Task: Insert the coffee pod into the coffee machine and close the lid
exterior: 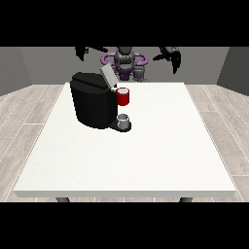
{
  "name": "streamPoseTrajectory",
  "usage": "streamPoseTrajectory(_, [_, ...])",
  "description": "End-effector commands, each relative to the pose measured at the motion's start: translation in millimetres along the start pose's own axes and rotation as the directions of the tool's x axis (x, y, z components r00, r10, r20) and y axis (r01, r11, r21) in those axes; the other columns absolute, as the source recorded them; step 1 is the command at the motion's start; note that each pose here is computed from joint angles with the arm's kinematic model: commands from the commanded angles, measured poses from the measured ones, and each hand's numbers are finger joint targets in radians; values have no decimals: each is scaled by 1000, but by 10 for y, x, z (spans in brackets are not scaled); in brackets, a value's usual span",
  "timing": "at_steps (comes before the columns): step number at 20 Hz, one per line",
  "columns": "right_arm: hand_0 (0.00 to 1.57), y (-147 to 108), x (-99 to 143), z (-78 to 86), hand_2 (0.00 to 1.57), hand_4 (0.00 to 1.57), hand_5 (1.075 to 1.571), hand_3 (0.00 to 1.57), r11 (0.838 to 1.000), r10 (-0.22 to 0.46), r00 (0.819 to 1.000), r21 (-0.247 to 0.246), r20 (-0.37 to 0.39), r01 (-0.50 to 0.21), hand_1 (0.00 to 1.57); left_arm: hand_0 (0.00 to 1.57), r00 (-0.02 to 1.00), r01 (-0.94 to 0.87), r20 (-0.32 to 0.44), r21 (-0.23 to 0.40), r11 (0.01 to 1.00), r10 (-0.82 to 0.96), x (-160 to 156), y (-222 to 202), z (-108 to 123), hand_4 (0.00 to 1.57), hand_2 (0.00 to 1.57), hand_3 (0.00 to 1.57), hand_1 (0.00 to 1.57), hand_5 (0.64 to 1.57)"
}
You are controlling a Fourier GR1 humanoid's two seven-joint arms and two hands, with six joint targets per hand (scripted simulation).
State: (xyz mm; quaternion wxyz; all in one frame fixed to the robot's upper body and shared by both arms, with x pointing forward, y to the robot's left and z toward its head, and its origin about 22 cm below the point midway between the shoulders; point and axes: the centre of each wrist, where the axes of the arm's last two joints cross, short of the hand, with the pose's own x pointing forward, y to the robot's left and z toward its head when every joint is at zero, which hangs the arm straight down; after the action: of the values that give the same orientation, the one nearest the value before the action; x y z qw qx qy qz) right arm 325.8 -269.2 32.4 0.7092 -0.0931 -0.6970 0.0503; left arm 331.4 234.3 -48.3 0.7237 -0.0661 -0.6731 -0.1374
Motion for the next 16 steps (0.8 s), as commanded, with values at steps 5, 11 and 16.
streamPoseTrajectory(5, [0,-90,64,-246,0,186,1571,0,988,-154,988,-36,-30,153,0,0,998,-6,65,-26,1000,8,367,-129,-41,346,0,0,0,1571])
streamPoseTrajectory(11, [0,28,105,-311,0,149,1571,0,985,-171,985,31,-40,172,0,0,995,17,100,29,999,-20,497,-18,135,354,0,0,0,1571])
streamPoseTrajectory(16, [0,2,447,-553,0,0,1571,0,990,-131,991,46,4,130,0,0,983,48,176,59,997,-58,611,120,265,356,0,0,0,1571])
